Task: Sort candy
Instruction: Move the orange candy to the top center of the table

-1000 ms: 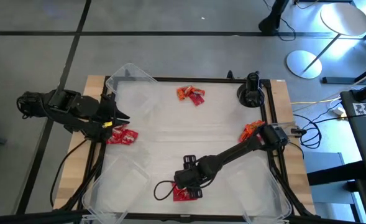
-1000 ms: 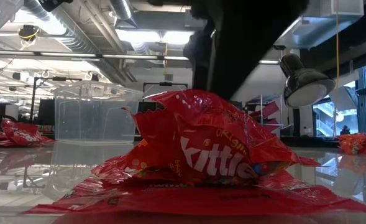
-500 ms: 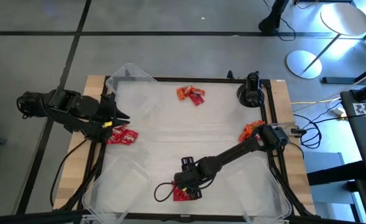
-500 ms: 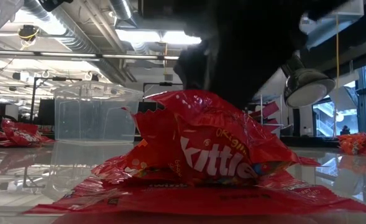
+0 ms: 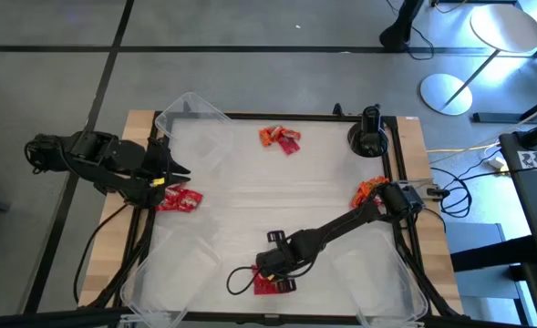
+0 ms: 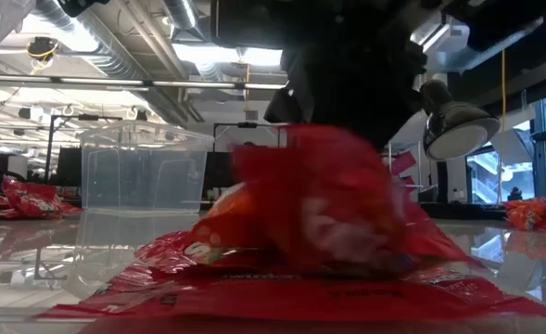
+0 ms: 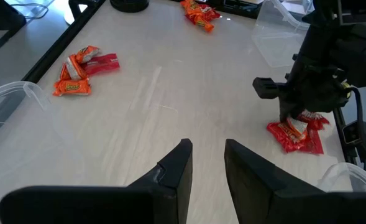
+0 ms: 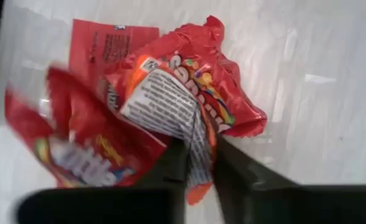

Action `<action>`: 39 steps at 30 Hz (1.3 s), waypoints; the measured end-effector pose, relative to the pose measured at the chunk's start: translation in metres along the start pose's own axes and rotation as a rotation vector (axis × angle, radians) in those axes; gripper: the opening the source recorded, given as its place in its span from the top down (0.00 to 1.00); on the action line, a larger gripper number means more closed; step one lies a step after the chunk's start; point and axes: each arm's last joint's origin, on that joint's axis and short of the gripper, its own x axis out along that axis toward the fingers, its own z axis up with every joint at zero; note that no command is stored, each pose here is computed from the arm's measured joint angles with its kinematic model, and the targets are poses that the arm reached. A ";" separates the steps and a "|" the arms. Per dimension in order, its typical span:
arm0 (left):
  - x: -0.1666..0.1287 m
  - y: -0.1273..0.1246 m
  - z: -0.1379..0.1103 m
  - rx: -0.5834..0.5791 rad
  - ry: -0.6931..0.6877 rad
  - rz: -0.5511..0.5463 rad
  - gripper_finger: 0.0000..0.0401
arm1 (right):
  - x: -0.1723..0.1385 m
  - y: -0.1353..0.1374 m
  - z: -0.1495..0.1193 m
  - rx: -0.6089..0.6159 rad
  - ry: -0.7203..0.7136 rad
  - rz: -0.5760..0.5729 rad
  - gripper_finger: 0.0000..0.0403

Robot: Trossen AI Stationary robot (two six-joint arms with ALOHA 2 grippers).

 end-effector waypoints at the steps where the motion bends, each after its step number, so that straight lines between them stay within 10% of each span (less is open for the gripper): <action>1: 0.000 0.000 0.000 0.000 0.000 0.000 0.79 | -0.002 0.000 0.001 0.006 0.001 0.006 0.96; 13: 0.001 0.000 0.001 -0.022 -0.002 -0.001 0.79 | -0.059 -0.017 0.021 0.107 0.007 -0.102 0.98; 26: 0.003 -0.001 0.001 -0.053 0.008 0.003 0.79 | -0.082 -0.127 0.015 0.203 0.104 -0.243 0.99; 39: 0.010 -0.004 0.003 -0.081 0.026 0.024 0.79 | -0.078 -0.236 -0.054 0.573 0.029 -0.365 0.99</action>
